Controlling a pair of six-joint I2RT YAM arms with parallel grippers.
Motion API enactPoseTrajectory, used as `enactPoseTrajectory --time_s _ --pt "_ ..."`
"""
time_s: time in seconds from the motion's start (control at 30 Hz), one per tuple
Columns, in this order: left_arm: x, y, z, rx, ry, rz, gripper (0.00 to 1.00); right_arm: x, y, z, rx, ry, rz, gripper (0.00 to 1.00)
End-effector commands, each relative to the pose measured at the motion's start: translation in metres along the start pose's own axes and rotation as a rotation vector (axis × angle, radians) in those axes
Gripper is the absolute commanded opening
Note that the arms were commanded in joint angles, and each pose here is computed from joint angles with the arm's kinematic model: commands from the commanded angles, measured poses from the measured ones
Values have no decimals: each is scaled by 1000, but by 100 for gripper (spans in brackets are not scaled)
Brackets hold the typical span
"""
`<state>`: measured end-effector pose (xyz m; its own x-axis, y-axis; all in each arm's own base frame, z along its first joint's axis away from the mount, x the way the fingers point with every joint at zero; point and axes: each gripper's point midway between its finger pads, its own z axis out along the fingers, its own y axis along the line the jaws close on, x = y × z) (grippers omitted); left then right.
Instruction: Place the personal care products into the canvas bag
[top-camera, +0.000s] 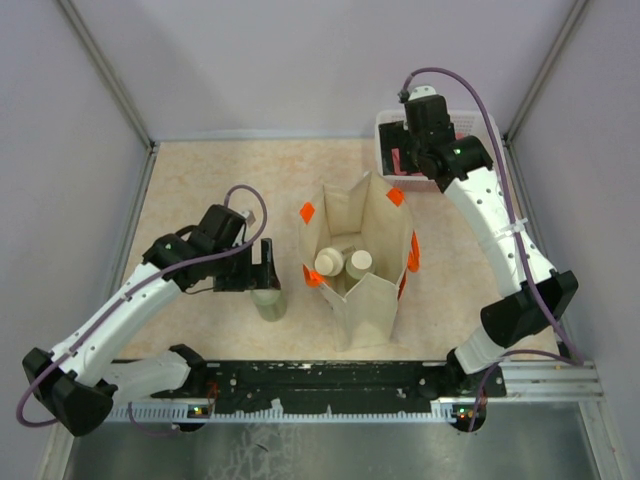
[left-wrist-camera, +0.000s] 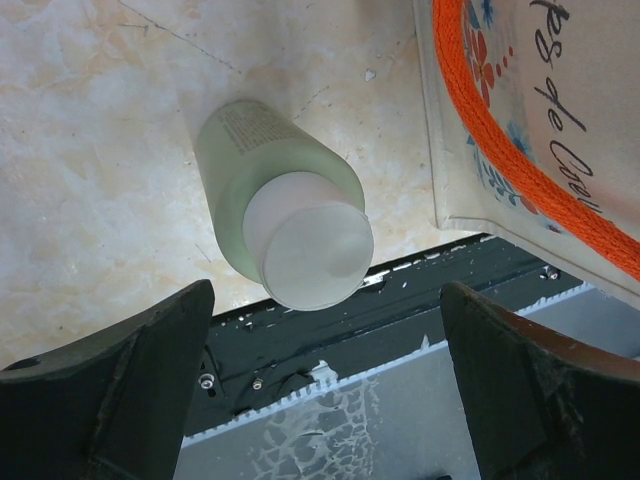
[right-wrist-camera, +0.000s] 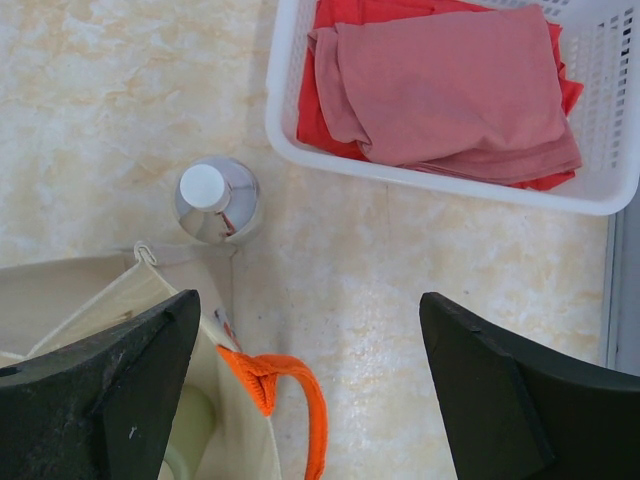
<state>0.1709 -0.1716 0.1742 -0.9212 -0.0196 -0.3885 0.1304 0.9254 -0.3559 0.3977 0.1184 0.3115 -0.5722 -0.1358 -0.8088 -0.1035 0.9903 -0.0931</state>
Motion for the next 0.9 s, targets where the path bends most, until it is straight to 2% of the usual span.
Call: enactPoseTrajectory --time_s 0.0,0.87 --pt "0 -1 3 -1 4 17 100 -16 -10 -8 29 -53 4 91" --pt "11 0 21 -26 56 39 100 -7 -15 -12 43 -41 -8 93"
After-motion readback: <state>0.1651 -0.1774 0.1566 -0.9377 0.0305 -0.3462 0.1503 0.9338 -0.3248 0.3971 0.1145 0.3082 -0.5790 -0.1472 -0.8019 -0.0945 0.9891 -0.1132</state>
